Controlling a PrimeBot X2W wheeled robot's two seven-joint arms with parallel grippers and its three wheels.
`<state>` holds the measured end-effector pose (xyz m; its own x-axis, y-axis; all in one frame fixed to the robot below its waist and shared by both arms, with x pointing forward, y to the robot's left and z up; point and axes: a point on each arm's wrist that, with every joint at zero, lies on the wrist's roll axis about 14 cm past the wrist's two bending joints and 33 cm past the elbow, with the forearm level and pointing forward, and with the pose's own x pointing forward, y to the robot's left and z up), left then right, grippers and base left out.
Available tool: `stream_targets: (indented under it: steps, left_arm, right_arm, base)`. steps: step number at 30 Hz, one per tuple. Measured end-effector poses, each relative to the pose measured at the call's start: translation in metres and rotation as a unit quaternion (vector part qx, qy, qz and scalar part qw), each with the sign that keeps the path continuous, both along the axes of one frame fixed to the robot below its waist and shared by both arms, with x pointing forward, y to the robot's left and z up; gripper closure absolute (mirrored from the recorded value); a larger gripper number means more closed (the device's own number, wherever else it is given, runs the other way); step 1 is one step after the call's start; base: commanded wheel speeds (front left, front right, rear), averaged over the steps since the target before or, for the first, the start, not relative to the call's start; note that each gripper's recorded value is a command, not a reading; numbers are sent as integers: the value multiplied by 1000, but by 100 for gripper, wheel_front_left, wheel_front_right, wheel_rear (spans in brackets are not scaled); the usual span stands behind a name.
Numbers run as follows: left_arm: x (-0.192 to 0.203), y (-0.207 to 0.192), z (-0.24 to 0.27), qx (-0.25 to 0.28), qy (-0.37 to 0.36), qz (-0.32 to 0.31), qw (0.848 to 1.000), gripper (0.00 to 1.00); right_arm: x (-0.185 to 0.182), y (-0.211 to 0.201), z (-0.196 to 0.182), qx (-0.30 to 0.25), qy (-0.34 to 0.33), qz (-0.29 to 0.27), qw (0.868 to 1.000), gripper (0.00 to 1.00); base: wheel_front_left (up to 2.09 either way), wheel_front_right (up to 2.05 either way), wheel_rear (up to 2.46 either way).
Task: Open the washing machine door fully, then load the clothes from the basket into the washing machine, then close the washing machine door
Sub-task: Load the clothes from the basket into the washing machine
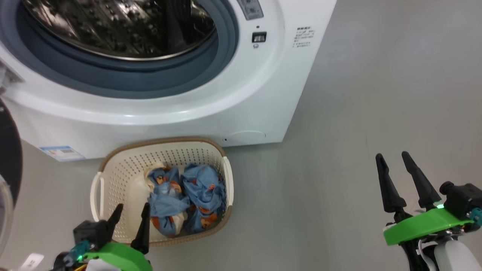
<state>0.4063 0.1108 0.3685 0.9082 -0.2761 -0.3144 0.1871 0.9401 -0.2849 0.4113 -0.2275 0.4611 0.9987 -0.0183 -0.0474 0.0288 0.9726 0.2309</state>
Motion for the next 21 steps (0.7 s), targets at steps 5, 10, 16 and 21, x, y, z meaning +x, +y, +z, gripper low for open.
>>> stream_targets:
  steps: [5, 10, 16, 21]
  left_arm:
    - [9, -10, -32, 7, 47, -21, 999, 0]
    - [27, -12, -59, 23, 83, -34, 996, 0]
    - [48, -15, -92, 39, 126, -47, 990, 0]
    - [52, -17, -117, 53, 157, -61, 984, 0]
  right_arm:
    - [12, 3, -13, 3, 14, 2, 1000, 0]
    - [27, 10, -26, 8, 24, 8, 1000, 0]
    - [45, 16, -42, 13, 34, 14, 999, 0]
    - [56, 16, -54, 12, 42, 14, 999, 0]
  base:
    - [0, 0, 0]
    - [0, 0, 0]
    - [0, 0, 0]
    - [0, 0, 0]
